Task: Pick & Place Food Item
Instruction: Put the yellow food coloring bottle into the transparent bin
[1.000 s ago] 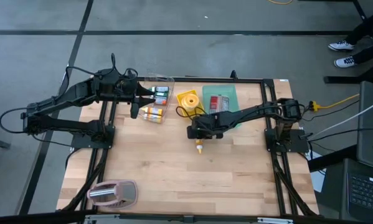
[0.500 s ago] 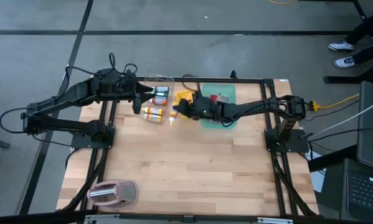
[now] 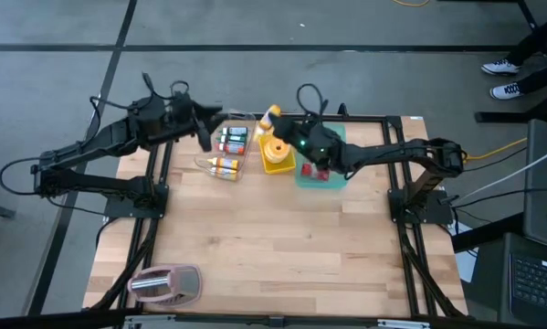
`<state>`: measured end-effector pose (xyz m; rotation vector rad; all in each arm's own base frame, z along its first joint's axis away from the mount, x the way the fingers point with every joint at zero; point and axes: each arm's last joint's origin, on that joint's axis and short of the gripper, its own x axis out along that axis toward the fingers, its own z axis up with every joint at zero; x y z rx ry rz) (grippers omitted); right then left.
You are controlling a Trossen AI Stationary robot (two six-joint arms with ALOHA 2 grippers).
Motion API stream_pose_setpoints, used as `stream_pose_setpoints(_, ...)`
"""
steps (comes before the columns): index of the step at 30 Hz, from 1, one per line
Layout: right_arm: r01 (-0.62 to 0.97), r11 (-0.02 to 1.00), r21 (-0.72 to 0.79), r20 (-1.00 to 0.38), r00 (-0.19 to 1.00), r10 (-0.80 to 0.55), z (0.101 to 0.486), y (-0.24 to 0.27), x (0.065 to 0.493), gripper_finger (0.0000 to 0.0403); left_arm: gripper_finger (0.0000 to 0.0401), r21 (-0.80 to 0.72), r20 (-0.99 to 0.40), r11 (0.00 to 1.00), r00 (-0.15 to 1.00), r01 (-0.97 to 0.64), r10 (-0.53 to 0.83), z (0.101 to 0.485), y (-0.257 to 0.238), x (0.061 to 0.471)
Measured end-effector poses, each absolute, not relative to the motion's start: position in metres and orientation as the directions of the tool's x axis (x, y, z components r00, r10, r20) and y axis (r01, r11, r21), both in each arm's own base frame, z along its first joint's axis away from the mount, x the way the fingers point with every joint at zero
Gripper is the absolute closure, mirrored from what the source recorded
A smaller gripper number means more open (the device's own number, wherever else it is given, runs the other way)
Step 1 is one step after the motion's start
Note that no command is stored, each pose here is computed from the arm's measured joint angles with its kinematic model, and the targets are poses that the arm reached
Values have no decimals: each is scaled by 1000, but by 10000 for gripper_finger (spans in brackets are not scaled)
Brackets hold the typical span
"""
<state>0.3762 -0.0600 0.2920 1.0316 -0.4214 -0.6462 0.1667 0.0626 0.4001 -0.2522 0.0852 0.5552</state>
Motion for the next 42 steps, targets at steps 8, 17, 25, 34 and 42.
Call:
stream_pose_setpoints(8,185,404,896,218,610,-762,315,-74,368,319,249,6,50,835,834,-550,550,415,70,185)
stream_pose_setpoints(17,130,501,855,354,559,-750,342,-79,364,319,249,2,12,896,896,-443,443,394,82,232)
stream_pose_setpoints(25,132,606,784,447,557,-700,381,-78,366,319,249,36,128,891,887,-452,444,396,88,250)
stream_pose_setpoints(34,108,607,787,446,580,-681,385,-79,368,319,249,188,265,796,810,-576,523,409,90,246)
stream_pose_setpoints(42,64,609,791,463,588,-664,387,-82,368,319,249,254,248,784,821,-567,514,408,89,247)
